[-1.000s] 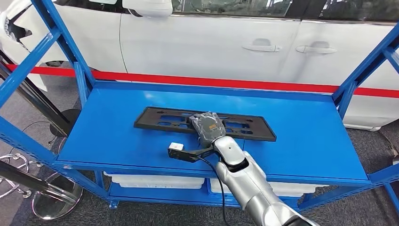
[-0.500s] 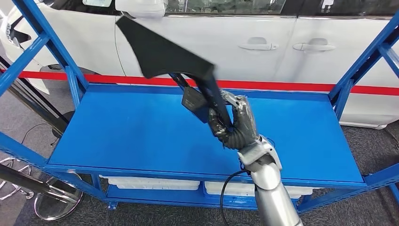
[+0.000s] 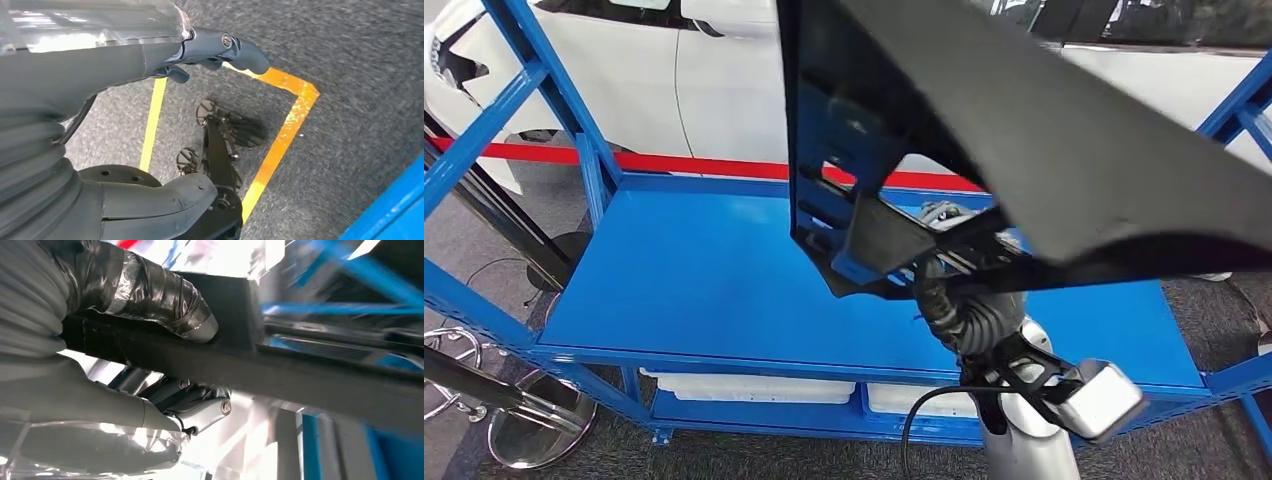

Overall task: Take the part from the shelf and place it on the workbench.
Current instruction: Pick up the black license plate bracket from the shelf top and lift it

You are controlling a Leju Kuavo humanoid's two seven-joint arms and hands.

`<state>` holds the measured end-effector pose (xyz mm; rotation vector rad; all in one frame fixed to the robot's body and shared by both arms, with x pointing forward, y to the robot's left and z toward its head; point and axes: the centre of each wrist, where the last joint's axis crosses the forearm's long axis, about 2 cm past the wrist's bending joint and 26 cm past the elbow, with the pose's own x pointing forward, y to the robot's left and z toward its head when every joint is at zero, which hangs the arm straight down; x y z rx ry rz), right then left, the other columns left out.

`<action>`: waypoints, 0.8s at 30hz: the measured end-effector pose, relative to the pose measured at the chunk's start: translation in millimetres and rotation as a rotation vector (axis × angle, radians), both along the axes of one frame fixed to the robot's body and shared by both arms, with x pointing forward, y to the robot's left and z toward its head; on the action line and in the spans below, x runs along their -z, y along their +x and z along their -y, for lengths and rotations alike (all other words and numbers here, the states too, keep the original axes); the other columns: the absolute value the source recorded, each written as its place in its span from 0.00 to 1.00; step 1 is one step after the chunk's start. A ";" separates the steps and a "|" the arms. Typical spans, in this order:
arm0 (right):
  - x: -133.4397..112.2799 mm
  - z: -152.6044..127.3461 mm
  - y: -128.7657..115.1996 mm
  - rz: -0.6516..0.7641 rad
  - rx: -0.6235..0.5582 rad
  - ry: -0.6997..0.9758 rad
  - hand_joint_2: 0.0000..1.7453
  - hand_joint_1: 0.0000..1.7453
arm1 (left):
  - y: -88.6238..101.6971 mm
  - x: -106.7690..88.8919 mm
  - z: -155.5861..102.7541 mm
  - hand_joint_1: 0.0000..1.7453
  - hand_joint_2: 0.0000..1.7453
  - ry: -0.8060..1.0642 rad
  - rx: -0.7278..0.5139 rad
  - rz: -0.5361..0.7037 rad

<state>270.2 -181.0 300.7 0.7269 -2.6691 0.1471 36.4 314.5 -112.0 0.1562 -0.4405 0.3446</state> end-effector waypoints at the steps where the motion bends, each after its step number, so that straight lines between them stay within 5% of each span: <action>1: -0.3 0.1 -3.8 0.002 -0.087 0.034 1.00 1.00 | -0.2 0.0 -0.1 0.00 1.00 0.000 -0.013 -0.009; 5: 1.5 0.3 -18.1 0.043 -0.368 0.075 1.00 1.00 | -0.7 0.0 -0.1 0.00 1.00 0.007 -0.057 -0.030; 10: 20.5 -0.9 -31.3 0.051 -0.555 0.015 1.00 1.00 | -1.3 0.1 -0.2 0.00 1.00 0.011 -0.078 -0.026; 24: 65.6 0.8 -48.9 0.005 -0.538 -0.141 1.00 1.00 | 1.8 -0.8 -10.2 0.00 1.00 0.062 -0.072 -0.031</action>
